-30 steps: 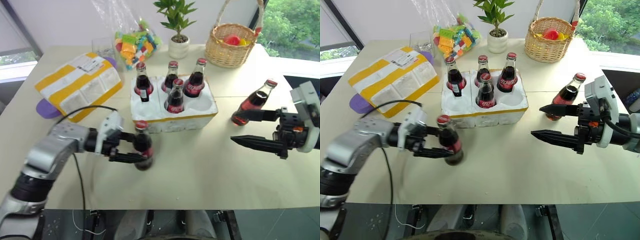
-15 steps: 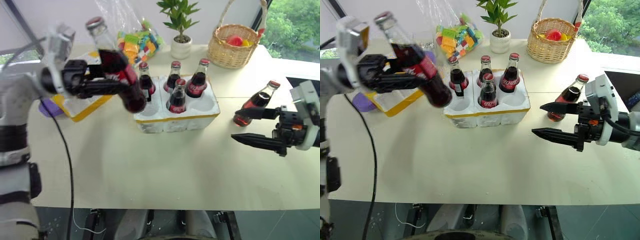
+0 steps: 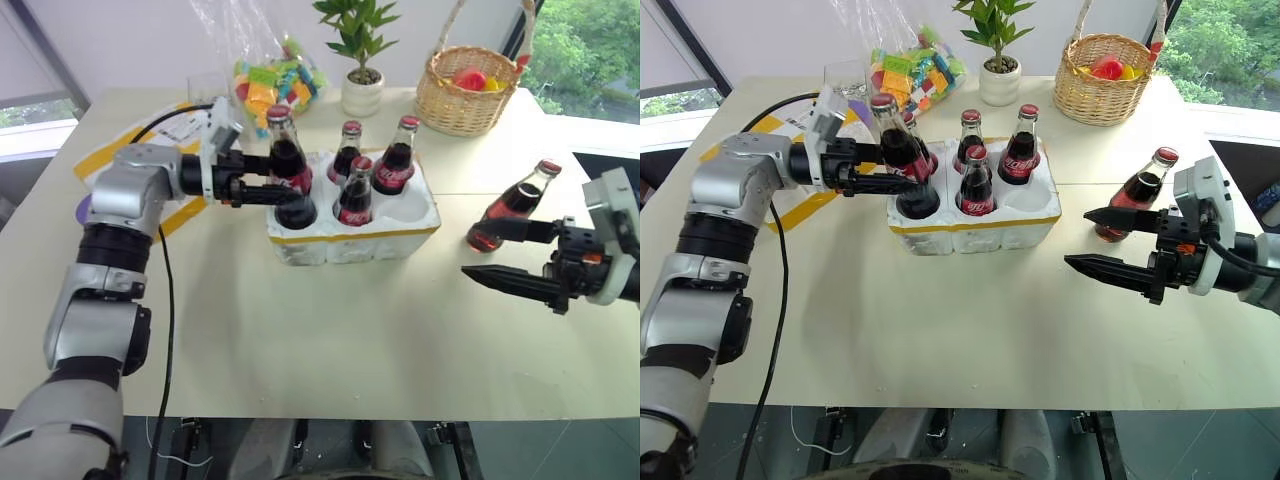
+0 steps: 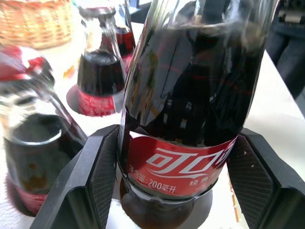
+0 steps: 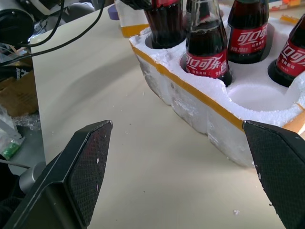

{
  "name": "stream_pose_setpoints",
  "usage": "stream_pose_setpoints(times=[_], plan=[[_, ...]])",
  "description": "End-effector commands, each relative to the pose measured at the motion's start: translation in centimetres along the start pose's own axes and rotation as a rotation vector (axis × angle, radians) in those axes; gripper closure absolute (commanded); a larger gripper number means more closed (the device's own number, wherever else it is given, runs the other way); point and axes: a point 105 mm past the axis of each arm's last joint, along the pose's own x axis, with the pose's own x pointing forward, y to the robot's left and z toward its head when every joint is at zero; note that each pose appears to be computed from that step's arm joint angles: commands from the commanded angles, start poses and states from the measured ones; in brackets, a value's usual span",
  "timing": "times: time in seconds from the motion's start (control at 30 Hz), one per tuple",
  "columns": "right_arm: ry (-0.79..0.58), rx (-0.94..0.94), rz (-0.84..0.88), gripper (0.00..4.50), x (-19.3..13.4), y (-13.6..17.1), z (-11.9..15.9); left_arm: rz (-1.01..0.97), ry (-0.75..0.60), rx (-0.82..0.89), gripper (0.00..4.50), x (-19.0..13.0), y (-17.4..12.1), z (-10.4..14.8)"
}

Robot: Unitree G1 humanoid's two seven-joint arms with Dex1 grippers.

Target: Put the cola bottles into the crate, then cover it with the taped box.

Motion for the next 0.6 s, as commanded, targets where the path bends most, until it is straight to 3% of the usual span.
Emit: stream_pose_setpoints(times=[0.03, 0.1, 0.17, 0.33, 0.6], plan=[[-0.023, -0.045, -0.005, 0.0, -0.1, 0.3, 1.0, -0.02, 0.025, 0.061, 1.76, 0.4, -0.5, -0.4], [-0.027, -0.047, -0.008, 0.0, 0.0, 0.2, 1.0, -0.024, 0.055, 0.073, 0.75, 0.6, -0.8, -1.4], [-0.03, -0.05, -0.011, 0.0, 0.1, 0.1, 1.1, -0.018, 0.08, 0.09, 0.02, 0.7, -0.9, -2.2], [-0.033, -0.059, -0.051, 0.0, 0.2, -0.8, 1.1, 0.008, 0.071, 0.111, 0.02, 0.0, -0.9, -1.8], [-0.006, 0.012, -0.348, 0.0, -1.6, -3.4, -2.1, -0.028, -0.013, 0.05, 0.02, -7.2, -5.3, 4.0]])
